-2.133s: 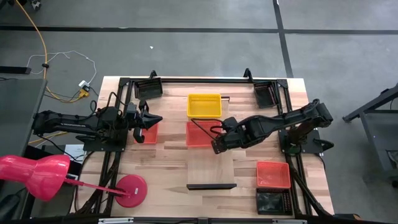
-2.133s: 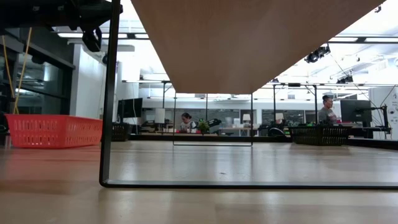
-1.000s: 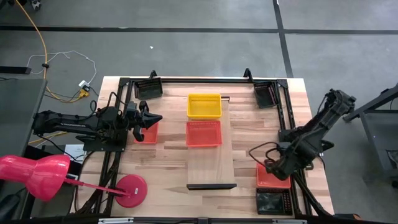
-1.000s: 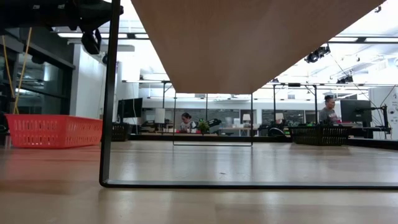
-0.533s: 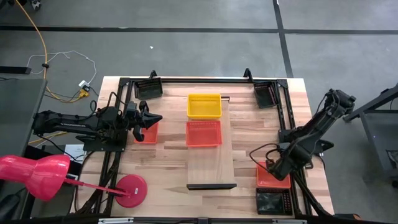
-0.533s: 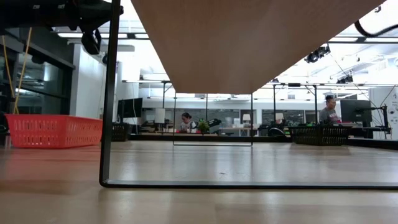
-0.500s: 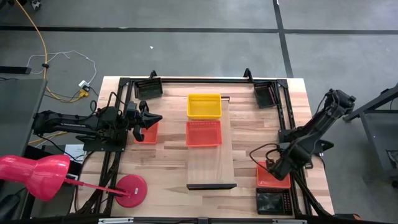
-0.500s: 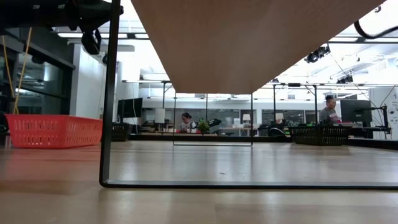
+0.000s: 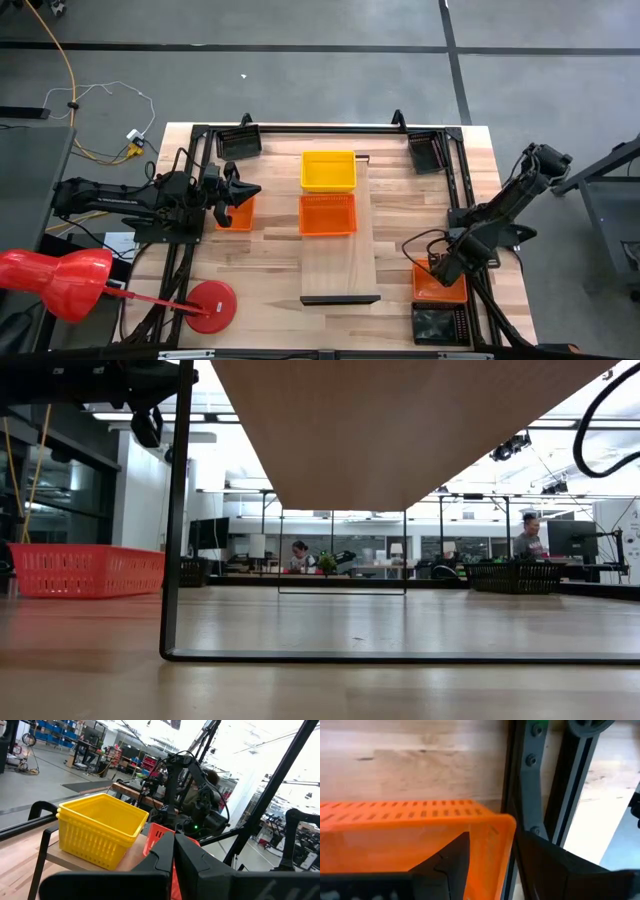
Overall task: Stack baskets on shelf by color
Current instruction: Stack the bottom orange bin on top of the orange bin on the shelf
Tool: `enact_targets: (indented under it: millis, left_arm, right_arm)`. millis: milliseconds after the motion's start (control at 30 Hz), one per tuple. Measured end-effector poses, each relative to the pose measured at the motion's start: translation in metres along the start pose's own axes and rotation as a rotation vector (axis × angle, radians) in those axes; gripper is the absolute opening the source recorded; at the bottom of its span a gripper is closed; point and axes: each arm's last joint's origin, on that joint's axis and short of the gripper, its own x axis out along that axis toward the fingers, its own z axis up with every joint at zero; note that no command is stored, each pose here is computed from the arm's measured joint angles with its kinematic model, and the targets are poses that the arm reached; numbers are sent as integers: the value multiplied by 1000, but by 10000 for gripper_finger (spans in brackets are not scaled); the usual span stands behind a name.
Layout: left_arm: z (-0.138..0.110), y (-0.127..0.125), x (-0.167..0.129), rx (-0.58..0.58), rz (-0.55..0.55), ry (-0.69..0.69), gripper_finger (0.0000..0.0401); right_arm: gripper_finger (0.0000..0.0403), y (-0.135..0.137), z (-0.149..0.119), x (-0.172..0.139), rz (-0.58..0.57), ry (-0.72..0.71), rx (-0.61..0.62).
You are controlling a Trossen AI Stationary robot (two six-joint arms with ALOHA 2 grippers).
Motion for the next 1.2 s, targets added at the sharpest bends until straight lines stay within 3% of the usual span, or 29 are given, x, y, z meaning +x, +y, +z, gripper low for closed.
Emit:
enact_targets:
  millis: [233, 400, 567, 767, 933, 1100, 1200]
  left_arm:
    - [0, 0, 0, 0, 1, 0, 0]
    - [0, 0, 0, 0, 2, 0, 0]
    - [0, 0, 0, -2, 2, 0, 0]
    - [0, 0, 0, -2, 4, -1, 0]
    - [0, 0, 0, 0, 4, -1, 0]
    - [0, 0, 0, 1, 4, -1, 0]
    - [0, 0, 0, 1, 4, -1, 0]
  right_arm:
    - [167, -1, 3, 4, -9, -18, 3]
    - [139, 1, 4, 12, 7, 5, -5]
    - [99, 4, 5, 18, 30, 29, -7]
    - [20, 7, 2, 11, 58, 40, -10]
    - [11, 8, -6, -10, 140, 75, -89]
    - [3, -11, -3, -53, 227, 51, -105]
    - [1, -27, 2, -90, 372, 1, -100]
